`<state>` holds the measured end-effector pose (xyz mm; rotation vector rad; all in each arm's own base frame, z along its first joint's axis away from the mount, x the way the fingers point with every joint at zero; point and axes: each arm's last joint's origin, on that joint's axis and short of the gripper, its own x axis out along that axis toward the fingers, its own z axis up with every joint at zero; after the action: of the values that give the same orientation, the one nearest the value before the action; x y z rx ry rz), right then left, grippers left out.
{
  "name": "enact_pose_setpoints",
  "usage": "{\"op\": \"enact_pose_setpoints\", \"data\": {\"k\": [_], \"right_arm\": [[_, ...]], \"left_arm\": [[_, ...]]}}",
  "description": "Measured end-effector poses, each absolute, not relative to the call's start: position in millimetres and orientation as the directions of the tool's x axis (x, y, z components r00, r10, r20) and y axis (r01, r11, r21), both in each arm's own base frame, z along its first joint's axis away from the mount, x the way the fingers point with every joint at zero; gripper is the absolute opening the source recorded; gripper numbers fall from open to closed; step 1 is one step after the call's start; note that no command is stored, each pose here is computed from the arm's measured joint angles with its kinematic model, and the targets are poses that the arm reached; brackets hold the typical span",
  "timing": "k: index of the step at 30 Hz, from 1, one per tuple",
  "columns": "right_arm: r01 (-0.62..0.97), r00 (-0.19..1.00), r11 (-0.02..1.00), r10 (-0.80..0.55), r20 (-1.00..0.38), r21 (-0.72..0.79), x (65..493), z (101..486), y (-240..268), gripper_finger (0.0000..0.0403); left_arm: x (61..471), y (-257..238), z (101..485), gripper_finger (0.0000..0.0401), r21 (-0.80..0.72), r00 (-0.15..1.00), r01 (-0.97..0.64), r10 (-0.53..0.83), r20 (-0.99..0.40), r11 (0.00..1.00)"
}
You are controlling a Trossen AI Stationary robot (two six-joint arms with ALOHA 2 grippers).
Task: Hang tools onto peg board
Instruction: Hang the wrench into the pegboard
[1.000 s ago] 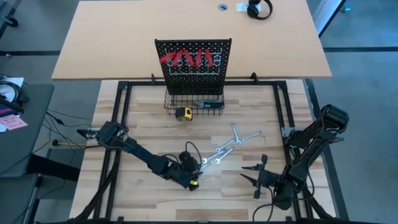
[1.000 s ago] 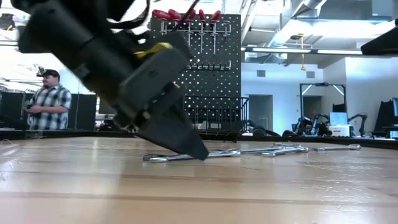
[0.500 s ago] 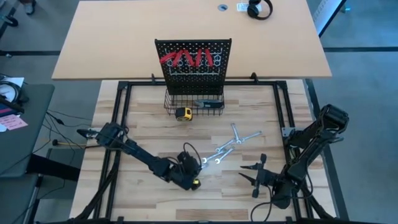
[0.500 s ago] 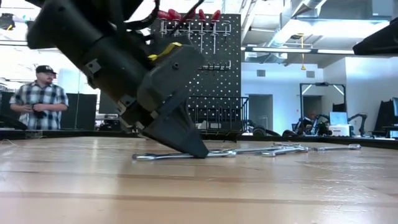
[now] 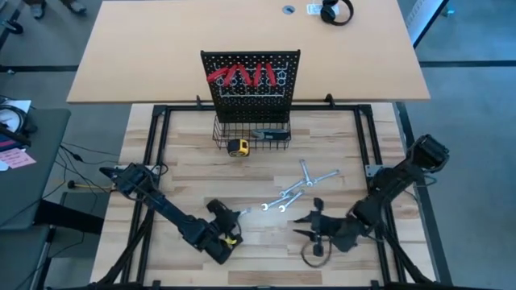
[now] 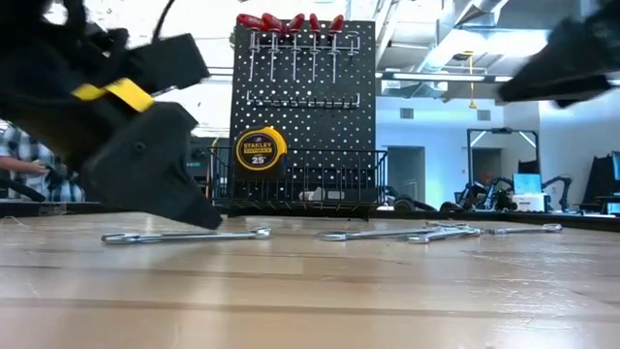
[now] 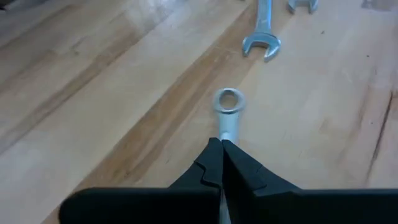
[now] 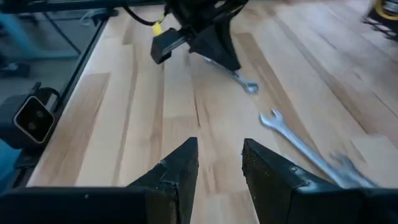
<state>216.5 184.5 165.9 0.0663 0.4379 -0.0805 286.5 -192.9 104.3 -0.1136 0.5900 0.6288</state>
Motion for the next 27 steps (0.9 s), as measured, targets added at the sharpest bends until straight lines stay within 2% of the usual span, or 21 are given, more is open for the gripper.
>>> {"op": "enact_pose_setpoints", "data": {"k": [5,9,16,21,27], "right_arm": [[0.003,0.901,1.0,0.01,-0.433,0.029,235,170,170,0.0136],[-0.024,0.898,0.999,0.002,-0.439,-0.046,245,169,158,0.0142],[-0.138,0.91,0.989,0.107,-0.4,-0.049,290,145,134,0.0204],[-0.14,0.886,0.986,0.085,-0.456,-0.087,336,120,120,0.0237],[-0.157,0.834,0.977,0.051,-0.549,-0.147,381,95,102,0.0238]], "left_arm": [[284,-196,106,0.0002,0.066,0.667,-0.597,0.54,-0.512,0.8],[285,-197,107,0.0001,0.065,0.673,-0.599,0.546,-0.5,0.798],[282,-199,125,0.0001,0.087,0.695,-0.555,0.519,-0.498,0.827],[267,-206,155,0.0,0.058,0.728,-0.495,0.45,-0.517,0.867],[255,-220,166,0.0,0.042,0.766,-0.436,0.396,-0.506,0.899]]}}
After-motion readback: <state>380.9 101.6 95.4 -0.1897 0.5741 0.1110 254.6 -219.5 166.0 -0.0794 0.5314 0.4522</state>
